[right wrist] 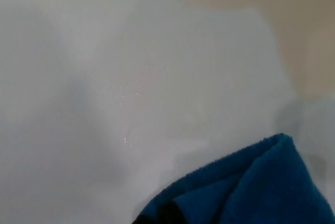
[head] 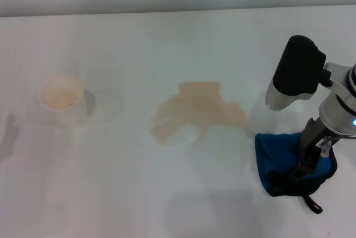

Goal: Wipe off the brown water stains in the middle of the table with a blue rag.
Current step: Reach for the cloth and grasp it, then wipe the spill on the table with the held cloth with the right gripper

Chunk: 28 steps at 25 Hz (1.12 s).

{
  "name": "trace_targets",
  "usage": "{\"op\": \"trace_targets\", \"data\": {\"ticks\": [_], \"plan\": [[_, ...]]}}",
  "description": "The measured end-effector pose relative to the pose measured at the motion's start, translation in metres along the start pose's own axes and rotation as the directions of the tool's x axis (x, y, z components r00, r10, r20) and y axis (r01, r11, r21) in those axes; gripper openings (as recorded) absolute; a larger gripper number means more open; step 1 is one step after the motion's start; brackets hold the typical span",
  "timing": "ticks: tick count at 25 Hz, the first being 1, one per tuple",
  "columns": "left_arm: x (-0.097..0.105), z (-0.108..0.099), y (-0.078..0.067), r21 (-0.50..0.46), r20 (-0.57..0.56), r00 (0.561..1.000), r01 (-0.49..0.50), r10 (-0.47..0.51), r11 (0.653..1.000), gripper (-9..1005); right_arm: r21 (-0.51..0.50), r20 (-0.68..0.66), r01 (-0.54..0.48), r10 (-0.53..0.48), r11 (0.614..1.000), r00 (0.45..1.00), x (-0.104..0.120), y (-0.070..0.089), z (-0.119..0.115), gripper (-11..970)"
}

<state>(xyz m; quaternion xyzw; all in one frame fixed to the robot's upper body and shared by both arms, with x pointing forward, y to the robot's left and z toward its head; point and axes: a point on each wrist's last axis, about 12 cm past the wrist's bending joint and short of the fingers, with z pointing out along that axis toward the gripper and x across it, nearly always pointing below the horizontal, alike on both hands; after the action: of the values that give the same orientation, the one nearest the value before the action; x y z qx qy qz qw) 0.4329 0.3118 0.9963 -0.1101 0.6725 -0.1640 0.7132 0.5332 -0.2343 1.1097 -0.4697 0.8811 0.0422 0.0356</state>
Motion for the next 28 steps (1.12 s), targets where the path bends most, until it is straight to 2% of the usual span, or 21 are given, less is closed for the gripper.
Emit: {"op": "trace_targets", "data": {"ticks": [13, 18, 28], "plan": [[-0.0001, 0.0001, -0.0001, 0.001, 0.001, 1.0, 0.029, -0.029, 1.0, 877, -0.008, -0.001, -0.009, 0.009, 1.0, 1.0, 0.0005, -0.0008, 0.0036, 538], [-0.0011, 0.0007, -0.0003, 0.005, 0.007, 0.999, 0.037, -0.037, 0.999, 877, -0.014, -0.003, -0.006, 0.006, 1.0, 1.0, 0.0008, 0.0001, 0.004, 474], [-0.0015, 0.0013, -0.0006, 0.009, 0.008, 0.999, 0.036, -0.037, 0.999, 876, -0.011, 0.009, -0.013, 0.013, 1.0, 1.0, -0.0016, -0.001, 0.0017, 239]]}}
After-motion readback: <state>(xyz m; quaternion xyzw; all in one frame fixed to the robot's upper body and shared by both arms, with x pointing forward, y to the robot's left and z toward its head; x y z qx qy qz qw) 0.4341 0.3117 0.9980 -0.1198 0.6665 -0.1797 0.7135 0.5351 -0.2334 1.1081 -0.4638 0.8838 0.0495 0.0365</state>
